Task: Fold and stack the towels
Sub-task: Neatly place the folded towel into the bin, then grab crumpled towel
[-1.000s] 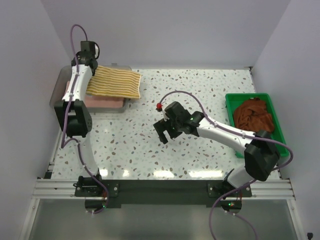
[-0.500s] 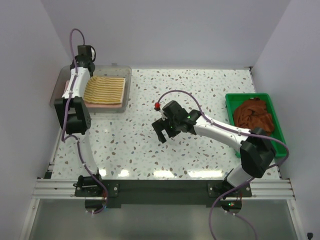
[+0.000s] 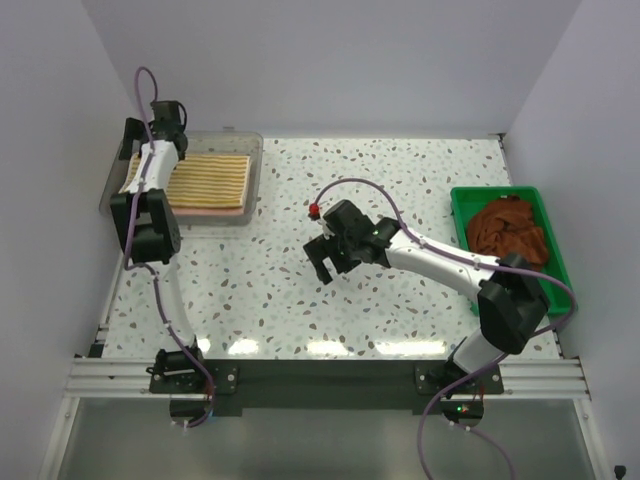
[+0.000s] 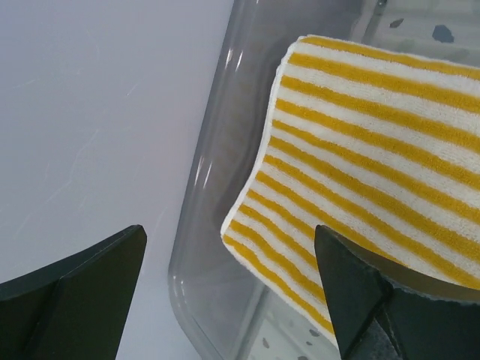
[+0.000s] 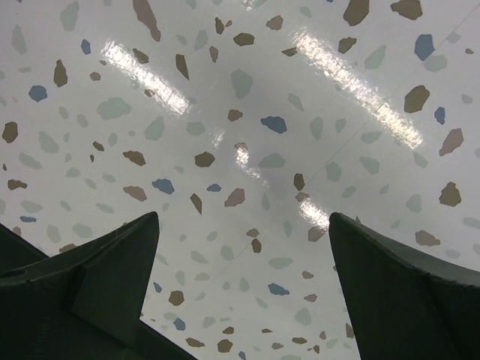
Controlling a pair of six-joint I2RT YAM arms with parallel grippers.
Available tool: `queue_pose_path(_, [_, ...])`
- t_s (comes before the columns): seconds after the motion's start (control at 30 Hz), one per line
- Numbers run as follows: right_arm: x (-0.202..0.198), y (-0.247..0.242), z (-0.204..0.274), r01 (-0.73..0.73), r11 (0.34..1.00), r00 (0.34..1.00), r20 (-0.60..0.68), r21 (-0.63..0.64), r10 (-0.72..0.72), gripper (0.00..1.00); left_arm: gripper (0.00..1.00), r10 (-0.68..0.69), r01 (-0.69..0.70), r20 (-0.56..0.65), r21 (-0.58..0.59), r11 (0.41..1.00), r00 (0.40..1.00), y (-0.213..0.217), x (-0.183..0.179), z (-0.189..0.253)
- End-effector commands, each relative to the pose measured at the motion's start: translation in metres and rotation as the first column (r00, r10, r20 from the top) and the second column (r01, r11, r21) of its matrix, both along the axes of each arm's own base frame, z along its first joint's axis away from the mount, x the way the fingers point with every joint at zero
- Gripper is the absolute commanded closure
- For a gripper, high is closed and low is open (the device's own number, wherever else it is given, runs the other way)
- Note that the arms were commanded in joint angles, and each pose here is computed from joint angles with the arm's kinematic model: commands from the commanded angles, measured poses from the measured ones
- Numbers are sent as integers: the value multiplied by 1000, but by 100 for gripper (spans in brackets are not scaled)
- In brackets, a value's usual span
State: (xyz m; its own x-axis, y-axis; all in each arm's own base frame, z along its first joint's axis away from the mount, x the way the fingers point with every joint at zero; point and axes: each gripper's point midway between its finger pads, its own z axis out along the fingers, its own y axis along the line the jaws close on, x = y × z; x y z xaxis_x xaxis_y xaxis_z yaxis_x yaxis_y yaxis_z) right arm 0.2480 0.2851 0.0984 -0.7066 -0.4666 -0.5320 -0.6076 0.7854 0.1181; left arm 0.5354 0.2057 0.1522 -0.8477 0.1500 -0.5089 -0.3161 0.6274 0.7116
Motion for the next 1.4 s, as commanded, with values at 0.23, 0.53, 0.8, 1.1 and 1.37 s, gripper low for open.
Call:
queue_pose_path(0.23, [84, -89, 73, 404, 915, 886, 249, -4, -390, 1, 0, 74, 169, 434, -494, 853, 898, -81, -8, 81])
queue_pose_path(0.53, [107, -281, 102, 910, 415, 388, 363, -3, -847, 1, 0, -184, 570, 579, -606, 555, 794, -255, -87, 89])
queue_pose_path(0.8, [127, -365, 78, 985, 134, 104, 244, 109, -964, 16, 0, -302, 546, 457, -734, 403, 837, -297, -190, 0])
queue_pose_path(1.1, [131, -387, 16, 997, 77, 74, 169, 14, -983, 40, 0, -338, 563, 457, -739, 371, 823, -298, -231, -41])
queue_pose_path(1.37, [138, -388, -22, 988, 146, 151, 132, -48, -980, 58, 0, -339, 565, 458, -732, 381, 822, -297, -226, -38])
